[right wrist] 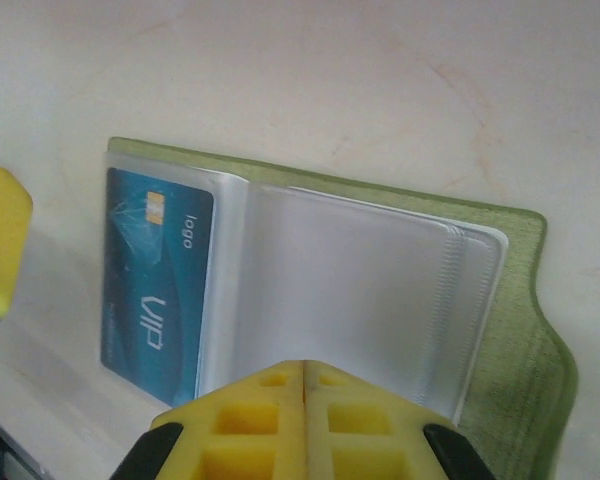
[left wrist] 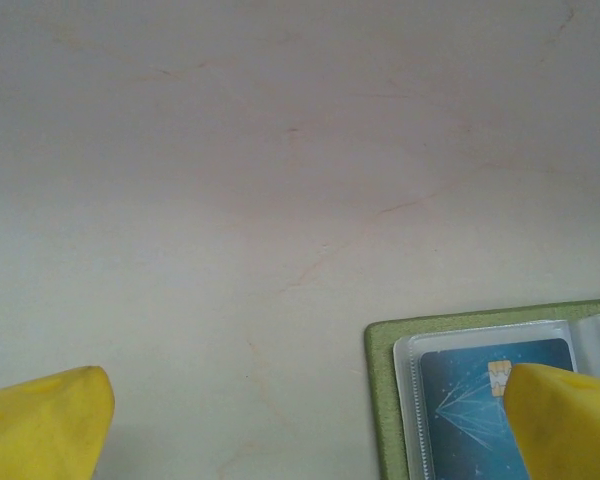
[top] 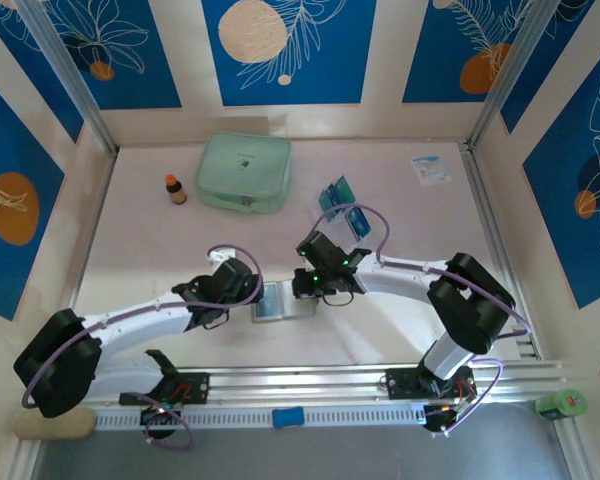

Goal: Put the credit cards into the card holder

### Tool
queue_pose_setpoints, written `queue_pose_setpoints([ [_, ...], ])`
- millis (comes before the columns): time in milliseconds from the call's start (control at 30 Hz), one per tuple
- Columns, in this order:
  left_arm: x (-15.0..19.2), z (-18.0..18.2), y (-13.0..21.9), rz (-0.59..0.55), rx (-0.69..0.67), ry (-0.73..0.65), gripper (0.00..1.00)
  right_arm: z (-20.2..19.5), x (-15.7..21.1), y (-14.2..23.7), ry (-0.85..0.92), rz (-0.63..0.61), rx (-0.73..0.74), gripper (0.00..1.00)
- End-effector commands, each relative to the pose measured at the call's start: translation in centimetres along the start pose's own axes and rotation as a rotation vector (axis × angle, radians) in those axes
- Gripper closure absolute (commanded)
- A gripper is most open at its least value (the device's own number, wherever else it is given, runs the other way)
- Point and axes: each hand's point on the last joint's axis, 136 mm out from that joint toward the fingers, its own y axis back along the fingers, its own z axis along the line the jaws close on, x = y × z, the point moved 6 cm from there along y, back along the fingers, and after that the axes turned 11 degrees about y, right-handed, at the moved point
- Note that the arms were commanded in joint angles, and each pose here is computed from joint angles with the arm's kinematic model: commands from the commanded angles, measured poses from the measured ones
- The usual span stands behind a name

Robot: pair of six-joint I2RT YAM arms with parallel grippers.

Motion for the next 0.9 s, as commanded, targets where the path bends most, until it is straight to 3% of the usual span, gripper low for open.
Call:
queue_pose_setpoints([
  [0, -0.7, -1.0, -0.1, 0.003, 0.025, 0.001, 0.0, -0.6, 0.5, 0.3, 0.015, 0.002, 0.033, 1.0],
  [567, -0.7, -2.1, -0.6, 0.039, 0.048, -0.008, 0.0, -3.3, 3.3, -1.8, 0.002, 0.091, 0.134, 1.0],
  [867, -0.8, -3.6, -0.8, 0.047, 0.142, 0.008, 0.0, -4.0, 4.4, -1.8, -0.017, 0.106, 0.147, 1.0],
])
